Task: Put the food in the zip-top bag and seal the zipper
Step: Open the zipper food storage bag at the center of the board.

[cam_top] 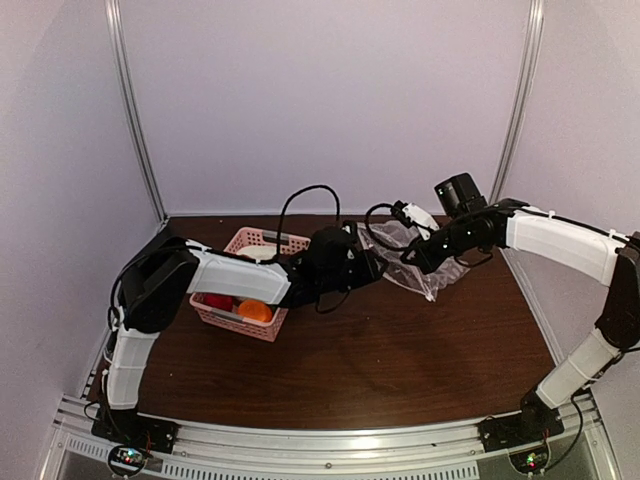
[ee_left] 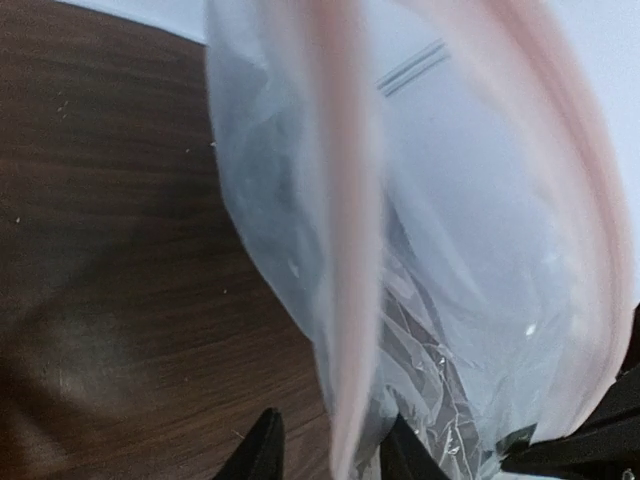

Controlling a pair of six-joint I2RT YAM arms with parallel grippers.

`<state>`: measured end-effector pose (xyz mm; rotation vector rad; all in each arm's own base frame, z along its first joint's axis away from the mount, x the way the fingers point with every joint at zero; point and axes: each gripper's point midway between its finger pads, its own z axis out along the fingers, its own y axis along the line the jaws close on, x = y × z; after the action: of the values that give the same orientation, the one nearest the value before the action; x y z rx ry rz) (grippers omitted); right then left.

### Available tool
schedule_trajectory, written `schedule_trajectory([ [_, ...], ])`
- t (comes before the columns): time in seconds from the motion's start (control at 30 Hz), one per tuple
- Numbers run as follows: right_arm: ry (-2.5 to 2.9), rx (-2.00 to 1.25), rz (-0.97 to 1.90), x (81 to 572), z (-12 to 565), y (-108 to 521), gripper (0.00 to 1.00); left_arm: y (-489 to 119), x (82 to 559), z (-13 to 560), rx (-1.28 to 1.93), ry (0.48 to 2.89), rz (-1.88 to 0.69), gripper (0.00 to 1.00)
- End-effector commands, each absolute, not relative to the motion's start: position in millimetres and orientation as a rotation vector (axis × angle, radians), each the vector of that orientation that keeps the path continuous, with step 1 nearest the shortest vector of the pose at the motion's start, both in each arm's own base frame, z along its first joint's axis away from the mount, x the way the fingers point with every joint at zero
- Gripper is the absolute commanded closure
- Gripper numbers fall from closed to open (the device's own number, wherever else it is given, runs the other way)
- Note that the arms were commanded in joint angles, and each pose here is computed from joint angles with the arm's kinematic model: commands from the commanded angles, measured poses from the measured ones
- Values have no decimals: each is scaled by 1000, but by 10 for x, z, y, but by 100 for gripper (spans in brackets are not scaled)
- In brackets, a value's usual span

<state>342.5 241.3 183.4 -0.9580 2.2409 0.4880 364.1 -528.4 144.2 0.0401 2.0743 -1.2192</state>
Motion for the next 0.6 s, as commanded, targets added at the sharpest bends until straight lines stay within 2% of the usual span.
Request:
schedule_trajectory([
  [0.0, 2151, -825, 143, 3730, 2186, 2049, 100, -5183, 3717, 1249, -54, 2145, -1170, 72],
  [0.3, 2068, -650, -249, 3945, 2578, 1627, 100, -5142, 3754, 1207, -82, 2165, -1125, 91],
  [0.4, 2039, -629, -325, 3940, 2655, 1586, 100, -5155, 3758, 1238, -72, 2166, -1119, 93],
  [0.5, 2022, -611, -357, 3937, 2729, 1565, 100, -5190, 3760, 1310, -32, 2150, -1123, 88],
  [0.57, 2018, -604, -360, 3949, 2764, 1563, 100, -5262, 3753, 1463, 46, 2103, -1145, 72],
])
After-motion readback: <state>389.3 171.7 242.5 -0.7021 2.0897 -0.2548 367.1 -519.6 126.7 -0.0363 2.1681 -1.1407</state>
